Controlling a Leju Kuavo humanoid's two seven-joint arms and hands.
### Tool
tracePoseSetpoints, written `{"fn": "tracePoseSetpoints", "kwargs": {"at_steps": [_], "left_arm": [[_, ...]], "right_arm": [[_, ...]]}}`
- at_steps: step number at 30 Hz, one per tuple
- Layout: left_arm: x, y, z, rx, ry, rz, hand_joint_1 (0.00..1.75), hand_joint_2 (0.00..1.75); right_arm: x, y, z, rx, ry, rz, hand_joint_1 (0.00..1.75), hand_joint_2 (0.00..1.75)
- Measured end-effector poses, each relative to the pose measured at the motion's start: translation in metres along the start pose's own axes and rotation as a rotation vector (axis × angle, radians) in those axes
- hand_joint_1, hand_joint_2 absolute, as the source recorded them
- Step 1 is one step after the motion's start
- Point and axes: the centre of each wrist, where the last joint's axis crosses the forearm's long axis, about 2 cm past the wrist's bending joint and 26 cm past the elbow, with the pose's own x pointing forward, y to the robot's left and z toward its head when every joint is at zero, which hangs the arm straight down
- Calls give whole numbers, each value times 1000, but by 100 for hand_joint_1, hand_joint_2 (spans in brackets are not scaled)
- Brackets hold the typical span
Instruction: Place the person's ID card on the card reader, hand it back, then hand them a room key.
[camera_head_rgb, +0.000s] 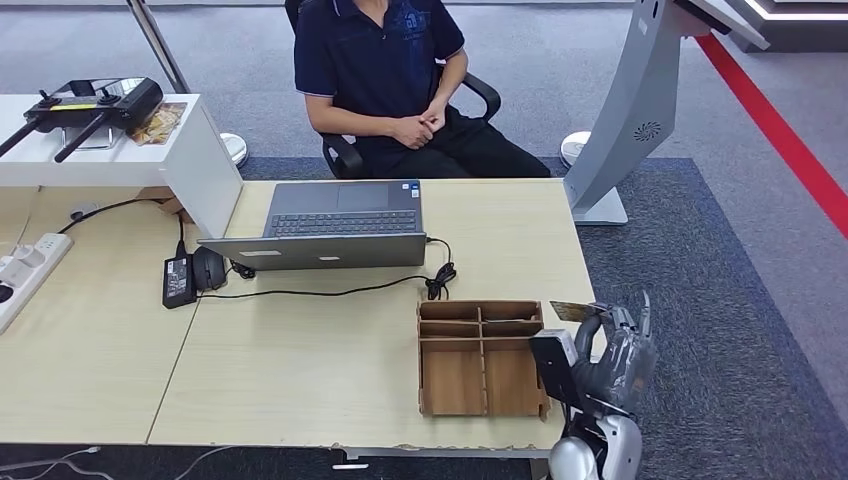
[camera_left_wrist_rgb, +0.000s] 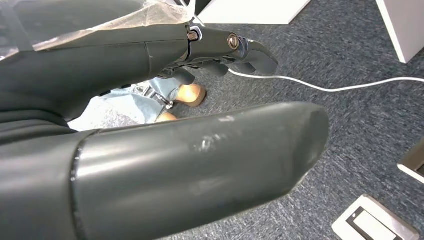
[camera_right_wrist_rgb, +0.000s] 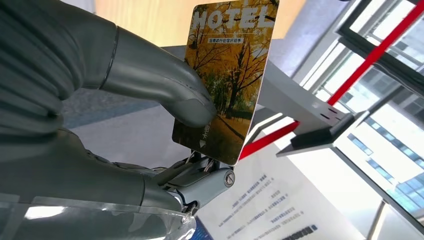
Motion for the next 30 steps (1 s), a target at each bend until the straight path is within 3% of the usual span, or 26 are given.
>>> {"fn": "tracePoseSetpoints", "kwargs": {"at_steps": [17, 30], "left_arm": [[2, 0, 0, 4, -36, -28, 0, 0], [4, 2, -1, -1, -61, -53, 0, 0]], "right_arm": [[31, 0, -32, -74, -151, -83, 175, 175], [49, 6, -58, -102, -193, -121, 175, 175]]}}
